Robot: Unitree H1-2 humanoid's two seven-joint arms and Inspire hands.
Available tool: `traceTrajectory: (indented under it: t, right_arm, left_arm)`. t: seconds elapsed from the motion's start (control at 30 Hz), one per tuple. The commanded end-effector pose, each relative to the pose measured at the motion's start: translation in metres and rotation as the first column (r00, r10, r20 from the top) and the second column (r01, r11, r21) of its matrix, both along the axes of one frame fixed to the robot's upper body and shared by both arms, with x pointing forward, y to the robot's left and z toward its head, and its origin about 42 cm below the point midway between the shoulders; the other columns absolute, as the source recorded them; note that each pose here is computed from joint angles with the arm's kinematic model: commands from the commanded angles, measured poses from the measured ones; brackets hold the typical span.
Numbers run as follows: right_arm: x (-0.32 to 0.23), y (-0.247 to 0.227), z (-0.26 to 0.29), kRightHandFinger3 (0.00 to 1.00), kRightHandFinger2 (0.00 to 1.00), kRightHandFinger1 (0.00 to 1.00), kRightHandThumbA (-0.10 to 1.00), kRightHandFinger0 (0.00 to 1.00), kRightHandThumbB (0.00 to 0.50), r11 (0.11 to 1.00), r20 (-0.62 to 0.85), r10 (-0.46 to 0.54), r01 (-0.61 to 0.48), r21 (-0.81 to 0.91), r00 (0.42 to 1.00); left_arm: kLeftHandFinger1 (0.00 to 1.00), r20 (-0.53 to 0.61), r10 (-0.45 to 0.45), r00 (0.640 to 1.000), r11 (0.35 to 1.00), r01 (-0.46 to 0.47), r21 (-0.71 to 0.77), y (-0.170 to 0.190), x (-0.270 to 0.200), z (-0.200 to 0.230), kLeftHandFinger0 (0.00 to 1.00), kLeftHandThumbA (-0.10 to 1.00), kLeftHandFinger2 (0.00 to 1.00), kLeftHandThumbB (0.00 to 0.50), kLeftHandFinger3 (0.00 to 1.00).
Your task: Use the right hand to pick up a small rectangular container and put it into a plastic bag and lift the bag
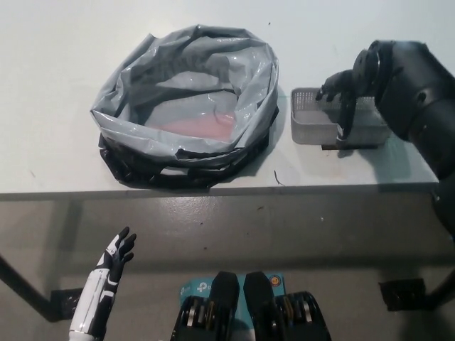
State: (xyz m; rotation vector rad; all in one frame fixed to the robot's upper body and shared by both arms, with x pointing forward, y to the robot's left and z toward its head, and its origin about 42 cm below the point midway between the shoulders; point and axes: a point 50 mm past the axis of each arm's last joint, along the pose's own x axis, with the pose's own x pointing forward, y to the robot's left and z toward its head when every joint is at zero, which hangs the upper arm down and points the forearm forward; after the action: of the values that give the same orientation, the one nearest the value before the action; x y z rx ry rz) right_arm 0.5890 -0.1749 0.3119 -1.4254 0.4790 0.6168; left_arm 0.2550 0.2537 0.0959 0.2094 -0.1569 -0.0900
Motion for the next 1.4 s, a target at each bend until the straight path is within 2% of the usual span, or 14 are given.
traceTrajectory:
  t: [0.0,0.33,0.47,0.53,0.63,0.73,1.0,1.13,1.17,1.37]
  right_arm:
    - [0.011,0.005,0.04,1.0,1.0,1.0,1.0,1.0,0.5,1.0,0.23,0.025,-0.026,0.001,0.973]
    - [0.013,0.01,0.087,1.0,1.0,1.0,1.0,1.0,0.5,0.998,0.24,0.064,-0.059,-0.028,0.969]
    - [0.013,0.013,0.111,1.0,1.0,1.0,1.0,1.0,0.5,0.999,0.23,0.045,-0.05,0.016,0.972]
    - [0.012,0.014,0.119,1.0,1.0,1.0,0.95,1.0,0.5,0.997,0.211,0.031,-0.044,0.057,0.977]
    - [0.009,0.015,0.135,1.0,1.0,1.0,0.97,1.0,0.5,0.997,0.193,0.038,-0.049,0.054,0.98]
    - [0.007,0.016,0.142,1.0,1.0,1.0,0.96,1.0,0.5,0.995,0.185,0.046,-0.06,0.074,0.982]
    - [0.008,0.008,0.125,1.0,1.0,1.0,0.96,1.0,0.5,0.995,0.167,0.032,-0.047,0.084,0.985]
    - [0.011,0.004,0.113,1.0,1.0,1.0,1.0,1.0,0.5,0.999,0.175,0.043,-0.044,0.003,0.984]
    - [0.011,0.001,0.108,1.0,1.0,1.0,1.0,1.0,0.5,1.0,0.162,0.012,-0.016,0.024,0.987]
    - [0.014,-0.006,0.093,1.0,1.0,1.0,1.0,1.0,0.5,1.0,0.174,-0.023,0.022,0.007,0.984]
  left_arm:
    - [1.0,0.078,-0.026,0.997,0.999,0.024,0.035,0.002,0.002,0.017,1.0,1.0,1.0,0.275,1.0]
    - [1.0,0.092,-0.035,0.995,0.999,0.031,0.045,0.001,0.009,0.02,1.0,0.99,1.0,0.27,1.0]
    - [1.0,0.096,-0.039,0.995,0.998,0.034,0.047,0.001,0.009,0.02,1.0,0.99,1.0,0.26,1.0]
    - [1.0,0.096,-0.038,0.995,0.999,0.034,0.043,0.0,0.009,0.021,1.0,0.99,1.0,0.263,1.0]
    - [1.0,0.095,-0.04,0.995,0.998,0.035,0.049,0.001,0.011,0.023,1.0,0.99,1.0,0.262,1.0]
    - [1.0,0.086,-0.037,0.996,0.998,0.032,0.052,0.001,0.012,0.025,1.0,1.0,1.0,0.279,1.0]
    - [1.0,0.096,-0.042,0.995,0.998,0.037,0.047,0.001,0.009,0.022,1.0,1.0,1.0,0.268,1.0]
    - [1.0,0.099,-0.043,0.994,0.998,0.038,0.051,0.001,0.011,0.023,1.0,1.0,1.0,0.268,1.0]
    - [1.0,0.099,-0.041,0.994,0.998,0.036,0.055,0.001,0.011,0.023,1.0,1.0,1.0,0.269,1.0]
    - [1.0,0.1,-0.046,0.994,0.998,0.042,0.047,0.002,0.01,0.023,1.0,0.99,1.0,0.261,1.0]
